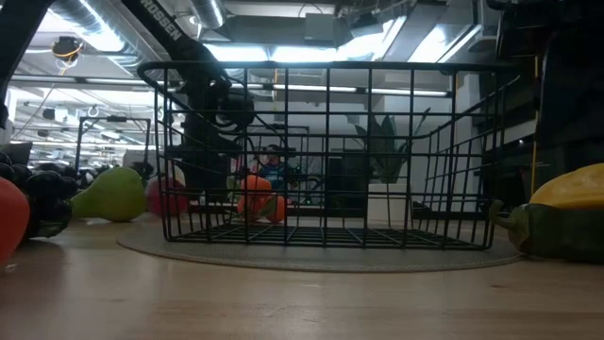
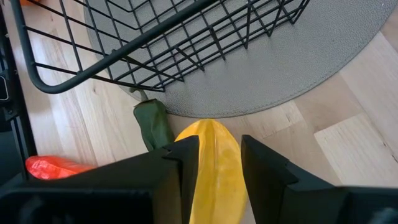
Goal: Build produce basket
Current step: Put the pomegranate into the black wire basket
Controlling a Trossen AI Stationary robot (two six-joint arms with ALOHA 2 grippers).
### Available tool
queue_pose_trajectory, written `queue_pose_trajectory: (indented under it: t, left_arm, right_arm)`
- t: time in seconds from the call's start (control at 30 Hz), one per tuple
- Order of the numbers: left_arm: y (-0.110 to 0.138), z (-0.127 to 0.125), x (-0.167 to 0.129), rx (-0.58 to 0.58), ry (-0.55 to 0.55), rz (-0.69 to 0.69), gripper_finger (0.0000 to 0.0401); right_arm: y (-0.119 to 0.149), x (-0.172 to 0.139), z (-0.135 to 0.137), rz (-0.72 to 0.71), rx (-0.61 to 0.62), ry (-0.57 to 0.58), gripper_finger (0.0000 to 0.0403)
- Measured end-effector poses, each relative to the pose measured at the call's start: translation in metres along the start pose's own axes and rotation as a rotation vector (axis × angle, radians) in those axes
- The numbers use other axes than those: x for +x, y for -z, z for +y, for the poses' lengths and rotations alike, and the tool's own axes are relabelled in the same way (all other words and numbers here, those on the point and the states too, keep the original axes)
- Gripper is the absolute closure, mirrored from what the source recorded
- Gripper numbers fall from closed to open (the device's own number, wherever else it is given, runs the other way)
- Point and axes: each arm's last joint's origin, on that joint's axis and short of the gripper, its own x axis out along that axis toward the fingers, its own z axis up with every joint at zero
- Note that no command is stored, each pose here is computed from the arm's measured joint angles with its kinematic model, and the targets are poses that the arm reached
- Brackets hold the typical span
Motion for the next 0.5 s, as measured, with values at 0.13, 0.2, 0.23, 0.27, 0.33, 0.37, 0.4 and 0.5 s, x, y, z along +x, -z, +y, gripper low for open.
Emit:
queue_pose_trajectory:
  t: [0.13,0.2,0.23,0.27,0.33,0.37,0.4,0.5]
  left_arm:
    - [0.0007,-0.0005,0.0002,0.0,0.003,0.009,0.0395]
    - [0.0007,-0.0005,0.0002,-0.005,0.003,0.009,0.0396]
    - [0.0007,-0.0005,0.0002,-0.006,0.003,0.009,0.0398]
    - [0.0007,-0.0005,0.0002,-0.007,0.003,0.009,0.0399]
    - [0.0006,-0.0005,0.0002,-0.007,0.003,0.008,0.04]
    - [0.0006,-0.0004,0.0002,-0.007,0.002,0.007,0.04]
    - [0.0003,-0.0001,0.0002,-0.009,-0.001,0.005,0.04]
    - [-0.0036,0.0004,-0.0003,-0.018,-0.052,0.002,0.04]
  right_arm:
    - [0.0,0.0,0.0,0.0,0.0,0.0,0.0292]
    - [0.0,0.0,0.0,0.0,0.0,0.0,0.0292]
    - [0.0,0.0,0.0,0.0,0.0,0.0,0.0292]
    - [0.0001,0.0,0.0,0.0,0.0,0.0,0.0292]
    - [0.0,0.0,0.0,0.0,0.0,0.0,0.0292]
    - [0.0001,0.0,0.0,0.0,0.0,0.0,0.0292]
    - [0.0,0.0,0.0,0.0,0.0,0.0,0.0292]
    - [0.0,0.0,0.0,0.0,0.0,0.0,0.0292]
